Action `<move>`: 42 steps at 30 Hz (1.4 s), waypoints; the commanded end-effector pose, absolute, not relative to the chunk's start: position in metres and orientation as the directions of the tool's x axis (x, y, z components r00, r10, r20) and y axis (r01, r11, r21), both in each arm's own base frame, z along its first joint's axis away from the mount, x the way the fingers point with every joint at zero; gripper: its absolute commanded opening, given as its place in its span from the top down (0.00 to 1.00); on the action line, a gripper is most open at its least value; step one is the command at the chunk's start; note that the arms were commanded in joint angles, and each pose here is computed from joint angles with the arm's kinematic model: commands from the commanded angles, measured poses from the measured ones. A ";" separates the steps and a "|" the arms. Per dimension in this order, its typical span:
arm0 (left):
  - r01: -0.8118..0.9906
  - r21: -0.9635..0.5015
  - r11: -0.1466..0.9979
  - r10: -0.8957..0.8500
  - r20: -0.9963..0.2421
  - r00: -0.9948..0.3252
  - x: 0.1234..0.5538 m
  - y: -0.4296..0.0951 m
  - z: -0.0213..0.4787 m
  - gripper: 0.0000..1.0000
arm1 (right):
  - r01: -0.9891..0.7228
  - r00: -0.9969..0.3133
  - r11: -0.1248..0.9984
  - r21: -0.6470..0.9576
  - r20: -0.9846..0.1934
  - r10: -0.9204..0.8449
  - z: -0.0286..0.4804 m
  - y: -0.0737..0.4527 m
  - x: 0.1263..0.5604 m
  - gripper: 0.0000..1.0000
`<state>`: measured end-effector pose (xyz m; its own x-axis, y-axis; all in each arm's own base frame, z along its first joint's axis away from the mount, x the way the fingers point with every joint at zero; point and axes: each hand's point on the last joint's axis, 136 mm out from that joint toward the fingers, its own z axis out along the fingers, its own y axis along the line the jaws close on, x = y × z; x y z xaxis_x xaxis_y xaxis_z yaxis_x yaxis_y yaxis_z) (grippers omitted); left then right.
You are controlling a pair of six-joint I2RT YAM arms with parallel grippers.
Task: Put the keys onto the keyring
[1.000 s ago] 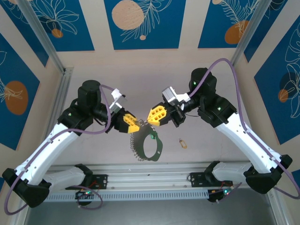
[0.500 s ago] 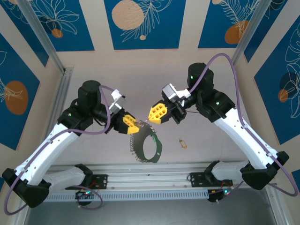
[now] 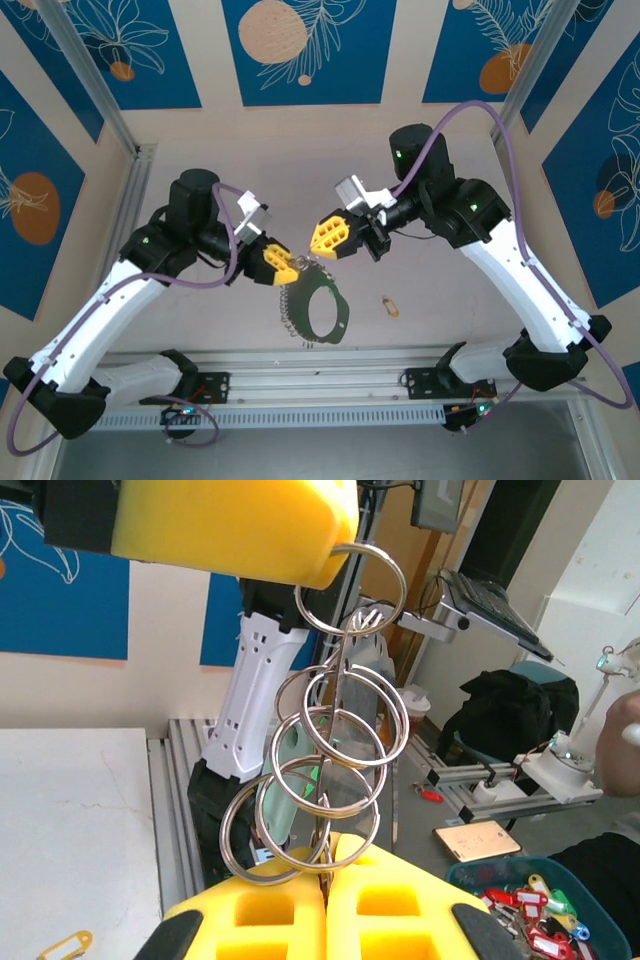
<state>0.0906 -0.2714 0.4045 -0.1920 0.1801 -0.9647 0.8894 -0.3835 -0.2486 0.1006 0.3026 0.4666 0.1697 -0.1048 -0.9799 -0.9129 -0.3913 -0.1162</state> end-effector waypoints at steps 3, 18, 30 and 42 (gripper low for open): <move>0.882 -0.268 -0.387 0.221 -0.956 -0.194 0.088 -0.275 0.398 1.00 | -0.938 0.282 -0.269 -0.217 -0.930 -0.236 0.451 0.305 0.108 1.00; 0.922 -0.265 -0.281 0.249 -0.948 -0.197 0.107 -0.278 0.384 1.00 | -0.921 0.385 -0.164 -0.353 -0.888 -0.253 0.452 0.297 0.104 1.00; 0.939 -0.256 -0.231 0.261 -0.946 -0.194 0.119 -0.280 0.380 1.00 | -0.916 0.396 -0.159 -0.368 -0.891 -0.222 0.456 0.288 0.092 1.00; 0.947 -0.244 -0.210 0.273 -0.945 -0.183 0.119 -0.278 0.376 1.00 | -0.940 0.341 -0.103 -0.326 -0.919 -0.196 0.460 0.284 0.098 0.93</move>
<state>0.1228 -0.2820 0.3678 -0.2232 0.2914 -0.9302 0.9372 -0.1982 -0.2870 0.0995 0.2908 0.4513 0.3780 -0.2310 -0.8966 -0.9250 -0.1351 -0.3551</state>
